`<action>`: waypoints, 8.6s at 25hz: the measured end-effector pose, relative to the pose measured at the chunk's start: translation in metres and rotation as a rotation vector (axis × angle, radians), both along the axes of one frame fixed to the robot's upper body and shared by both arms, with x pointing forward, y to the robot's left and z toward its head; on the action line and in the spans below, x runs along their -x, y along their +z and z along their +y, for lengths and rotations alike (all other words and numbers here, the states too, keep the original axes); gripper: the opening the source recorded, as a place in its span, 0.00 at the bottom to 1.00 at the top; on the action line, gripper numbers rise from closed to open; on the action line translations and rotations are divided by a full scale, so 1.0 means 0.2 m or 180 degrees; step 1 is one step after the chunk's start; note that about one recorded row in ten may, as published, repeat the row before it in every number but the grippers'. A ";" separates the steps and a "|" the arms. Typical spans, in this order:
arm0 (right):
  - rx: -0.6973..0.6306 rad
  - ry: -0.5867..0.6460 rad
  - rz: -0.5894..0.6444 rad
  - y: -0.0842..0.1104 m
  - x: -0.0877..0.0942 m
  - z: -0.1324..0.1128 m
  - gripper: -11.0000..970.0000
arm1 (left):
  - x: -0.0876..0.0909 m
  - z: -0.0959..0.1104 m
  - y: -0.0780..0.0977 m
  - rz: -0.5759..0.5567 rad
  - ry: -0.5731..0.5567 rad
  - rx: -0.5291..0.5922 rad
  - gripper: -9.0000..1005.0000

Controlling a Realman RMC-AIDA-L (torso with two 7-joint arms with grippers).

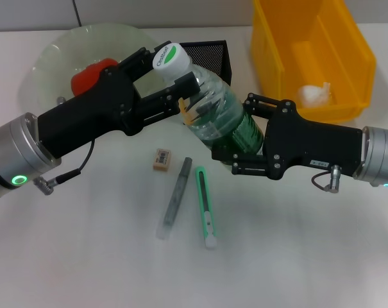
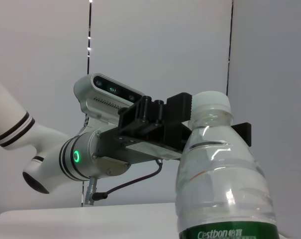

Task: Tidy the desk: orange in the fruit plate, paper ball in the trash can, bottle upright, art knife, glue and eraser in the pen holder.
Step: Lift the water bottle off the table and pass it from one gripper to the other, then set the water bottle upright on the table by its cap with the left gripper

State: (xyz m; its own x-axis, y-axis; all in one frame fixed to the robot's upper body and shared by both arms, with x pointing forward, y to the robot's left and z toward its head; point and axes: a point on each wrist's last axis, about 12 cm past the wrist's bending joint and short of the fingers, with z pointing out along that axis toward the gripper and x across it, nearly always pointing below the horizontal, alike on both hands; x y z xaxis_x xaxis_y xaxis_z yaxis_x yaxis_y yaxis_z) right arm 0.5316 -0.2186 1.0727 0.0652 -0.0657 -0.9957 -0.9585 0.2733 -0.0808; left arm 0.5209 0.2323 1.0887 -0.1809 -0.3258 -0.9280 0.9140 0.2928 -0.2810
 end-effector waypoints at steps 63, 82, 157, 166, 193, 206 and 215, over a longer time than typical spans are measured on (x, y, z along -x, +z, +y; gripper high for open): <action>-0.0331 -0.0244 -0.0021 -0.07 0.07 0.06 0.79 | 0.01 -0.06 -0.01 0.0063 0.0014 0.0224 0.63; -0.0395 -0.0260 0.0047 -0.09 0.09 0.07 0.79 | 0.02 -0.06 -0.01 0.0016 0.0032 0.0222 0.60; -0.0369 -0.0269 0.0046 -0.08 0.09 0.05 0.84 | -0.01 -0.08 0.01 -0.0033 0.0008 0.0211 0.44; -0.0336 -0.0304 0.0047 -0.08 0.08 0.05 0.86 | -0.02 -0.08 0.02 -0.0046 0.0032 0.0231 0.44; -0.0092 -0.0383 0.0099 -0.12 0.06 0.04 0.86 | -0.04 -0.05 0.04 -0.0138 0.0114 0.0231 0.44; 0.0135 -0.0461 0.0180 -0.17 0.04 0.04 0.86 | -0.06 -0.01 0.06 -0.0213 0.0205 0.0195 0.44; 0.0297 -0.0375 0.0220 -0.20 0.05 0.06 0.86 | -0.05 0.07 0.05 -0.0317 0.0377 0.0066 0.44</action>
State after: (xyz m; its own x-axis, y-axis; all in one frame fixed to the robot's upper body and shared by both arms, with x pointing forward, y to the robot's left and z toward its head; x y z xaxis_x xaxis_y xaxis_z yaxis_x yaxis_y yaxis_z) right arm 0.5212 -0.2075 1.0332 -0.0167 -0.1612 -0.9868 -0.9245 0.3785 -0.0462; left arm 0.5304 0.2469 1.0993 -0.0474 -0.3588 -0.9322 0.8971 0.3952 -0.1977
